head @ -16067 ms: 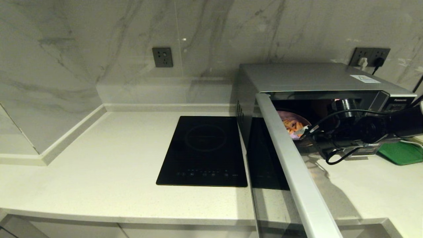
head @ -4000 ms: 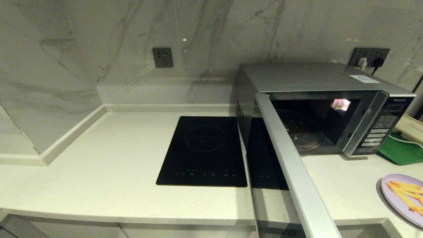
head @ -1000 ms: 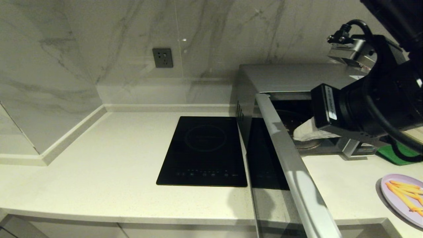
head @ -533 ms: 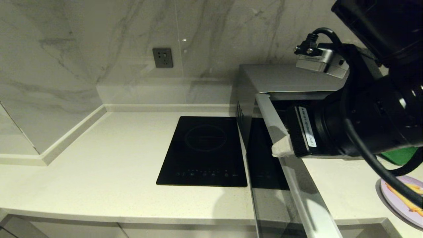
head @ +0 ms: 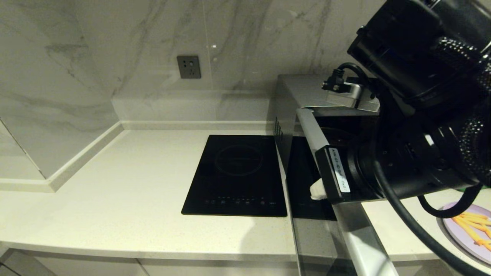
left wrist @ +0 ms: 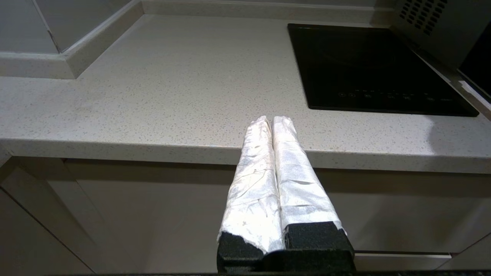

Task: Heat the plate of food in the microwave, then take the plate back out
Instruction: Close the microwave oven

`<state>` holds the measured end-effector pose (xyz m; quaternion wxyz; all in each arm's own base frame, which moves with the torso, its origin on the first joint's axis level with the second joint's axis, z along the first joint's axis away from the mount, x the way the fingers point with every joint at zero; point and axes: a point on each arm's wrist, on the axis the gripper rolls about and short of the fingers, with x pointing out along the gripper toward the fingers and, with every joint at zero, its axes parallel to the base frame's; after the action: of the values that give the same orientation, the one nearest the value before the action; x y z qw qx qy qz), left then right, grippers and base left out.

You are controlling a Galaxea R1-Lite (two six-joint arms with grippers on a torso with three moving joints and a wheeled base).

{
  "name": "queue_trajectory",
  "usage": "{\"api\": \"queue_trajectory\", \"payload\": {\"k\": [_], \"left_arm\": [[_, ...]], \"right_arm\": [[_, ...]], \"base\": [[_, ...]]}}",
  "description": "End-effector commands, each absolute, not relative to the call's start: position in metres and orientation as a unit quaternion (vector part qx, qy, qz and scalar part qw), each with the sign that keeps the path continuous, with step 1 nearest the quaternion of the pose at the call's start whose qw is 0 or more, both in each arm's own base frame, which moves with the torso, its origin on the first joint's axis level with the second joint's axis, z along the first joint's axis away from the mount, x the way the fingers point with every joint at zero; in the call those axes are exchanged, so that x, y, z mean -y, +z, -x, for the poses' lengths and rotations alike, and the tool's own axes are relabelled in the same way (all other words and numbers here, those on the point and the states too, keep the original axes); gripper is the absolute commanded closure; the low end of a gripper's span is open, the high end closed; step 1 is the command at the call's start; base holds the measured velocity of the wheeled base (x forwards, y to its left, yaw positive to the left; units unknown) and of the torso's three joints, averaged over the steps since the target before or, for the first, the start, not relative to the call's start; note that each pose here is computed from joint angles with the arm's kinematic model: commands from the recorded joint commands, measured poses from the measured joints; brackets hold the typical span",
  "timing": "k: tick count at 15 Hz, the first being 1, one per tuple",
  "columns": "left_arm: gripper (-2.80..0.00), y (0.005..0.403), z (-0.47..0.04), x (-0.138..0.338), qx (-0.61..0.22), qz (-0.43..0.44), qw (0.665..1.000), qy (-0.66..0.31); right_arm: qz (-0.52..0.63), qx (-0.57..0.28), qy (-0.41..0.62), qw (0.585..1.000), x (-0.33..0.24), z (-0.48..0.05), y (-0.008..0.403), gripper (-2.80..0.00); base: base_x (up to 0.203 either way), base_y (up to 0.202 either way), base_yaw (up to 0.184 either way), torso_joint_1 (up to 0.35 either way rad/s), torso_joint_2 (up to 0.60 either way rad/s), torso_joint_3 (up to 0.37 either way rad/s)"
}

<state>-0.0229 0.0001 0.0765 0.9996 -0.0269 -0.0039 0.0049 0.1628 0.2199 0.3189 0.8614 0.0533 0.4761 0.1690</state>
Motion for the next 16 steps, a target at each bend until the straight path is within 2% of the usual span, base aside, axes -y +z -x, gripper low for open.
{"api": "queue_trajectory", "payload": {"k": [1,9,12,16], "left_arm": [[0.0,0.077,0.023,0.0,0.004,0.028,1.0,0.005],[0.0,0.077,0.023,0.0,0.004,0.028,1.0,0.005],[0.0,0.077,0.023,0.0,0.004,0.028,1.0,0.005],[0.0,0.077,0.023,0.0,0.004,0.028,1.0,0.005]], "right_arm": [[-0.059,-0.471,0.142,0.869,-0.215,-0.165,0.319,0.0],[-0.088,-0.443,0.067,0.89,-0.159,-0.16,0.329,0.0],[-0.089,-0.434,0.019,0.896,-0.133,-0.153,0.325,0.0],[-0.158,-0.416,-0.073,0.892,-0.09,-0.151,0.326,0.0]], "base": [[0.0,0.0,0.0,0.0,0.0,0.0],[0.0,0.0,0.0,0.0,0.0,0.0],[0.0,0.0,0.0,0.0,0.0,0.0],[0.0,0.0,0.0,0.0,0.0,0.0]]}}
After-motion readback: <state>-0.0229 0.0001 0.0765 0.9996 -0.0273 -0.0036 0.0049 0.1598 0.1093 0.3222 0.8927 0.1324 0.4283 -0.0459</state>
